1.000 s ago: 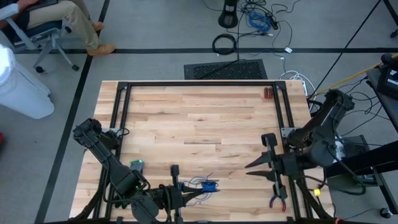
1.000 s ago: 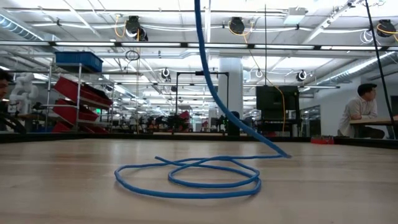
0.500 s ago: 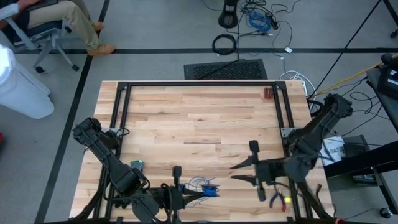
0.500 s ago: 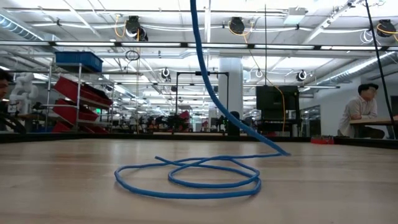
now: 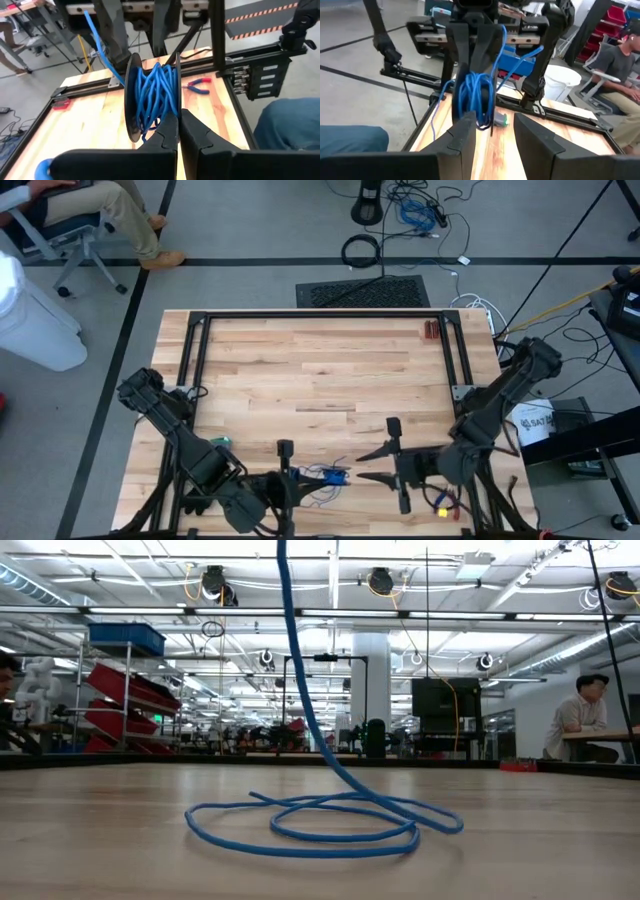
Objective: Coil cords
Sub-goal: Coil the blue wire onto the spool
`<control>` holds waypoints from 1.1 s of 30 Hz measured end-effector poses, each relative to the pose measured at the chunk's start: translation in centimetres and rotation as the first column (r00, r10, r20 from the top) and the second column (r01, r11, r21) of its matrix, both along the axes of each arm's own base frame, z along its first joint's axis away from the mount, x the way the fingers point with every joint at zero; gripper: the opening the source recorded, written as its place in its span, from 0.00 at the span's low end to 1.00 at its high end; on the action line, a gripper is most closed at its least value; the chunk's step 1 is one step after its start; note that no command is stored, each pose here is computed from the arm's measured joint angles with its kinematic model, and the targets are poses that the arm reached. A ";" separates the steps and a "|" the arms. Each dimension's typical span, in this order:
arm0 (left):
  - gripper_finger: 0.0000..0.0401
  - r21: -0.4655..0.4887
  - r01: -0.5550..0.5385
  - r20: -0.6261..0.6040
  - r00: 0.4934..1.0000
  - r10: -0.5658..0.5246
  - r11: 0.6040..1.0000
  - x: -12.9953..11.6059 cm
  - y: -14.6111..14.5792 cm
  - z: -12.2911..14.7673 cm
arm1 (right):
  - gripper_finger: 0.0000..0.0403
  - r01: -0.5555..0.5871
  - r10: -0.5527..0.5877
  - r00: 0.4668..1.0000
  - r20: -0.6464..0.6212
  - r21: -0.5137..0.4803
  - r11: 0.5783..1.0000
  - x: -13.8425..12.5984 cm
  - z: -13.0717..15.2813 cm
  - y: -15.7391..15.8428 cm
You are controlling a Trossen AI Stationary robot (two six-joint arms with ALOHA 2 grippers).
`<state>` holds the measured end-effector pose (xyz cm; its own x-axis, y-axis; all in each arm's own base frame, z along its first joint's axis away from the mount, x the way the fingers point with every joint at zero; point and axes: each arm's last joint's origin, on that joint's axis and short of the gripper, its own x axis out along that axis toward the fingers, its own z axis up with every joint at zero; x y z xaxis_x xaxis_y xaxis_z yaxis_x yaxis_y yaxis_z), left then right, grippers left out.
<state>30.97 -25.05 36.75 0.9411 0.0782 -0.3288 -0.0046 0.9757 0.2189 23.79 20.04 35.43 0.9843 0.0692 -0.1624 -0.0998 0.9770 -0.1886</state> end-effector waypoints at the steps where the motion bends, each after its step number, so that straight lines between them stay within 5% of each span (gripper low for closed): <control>1: 0.00 0.000 -0.003 0.000 1.000 0.003 1.000 0.1 0.1 0.0 | 0.30 0.006 -0.006 1.000 -0.004 0.004 1.000 0.2 -0.2 0.0; 26: 0.00 -0.045 -0.048 -0.036 0.998 0.047 0.998 0.4 0.8 -0.5 | 0.29 -0.023 0.023 1.000 0.017 -0.002 1.000 3.2 -1.2 -0.7; 33: 0.00 -0.059 -0.049 -0.035 0.998 0.047 0.997 0.4 0.8 -0.5 | 0.15 -0.021 0.021 1.000 0.011 0.005 1.000 3.1 -1.2 -0.7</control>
<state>31.39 -24.26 36.30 0.9252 0.1020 -0.3655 -0.0451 0.9860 0.1608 26.94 19.30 34.20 0.9844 0.0903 -0.1509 -0.1178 0.9757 -0.1849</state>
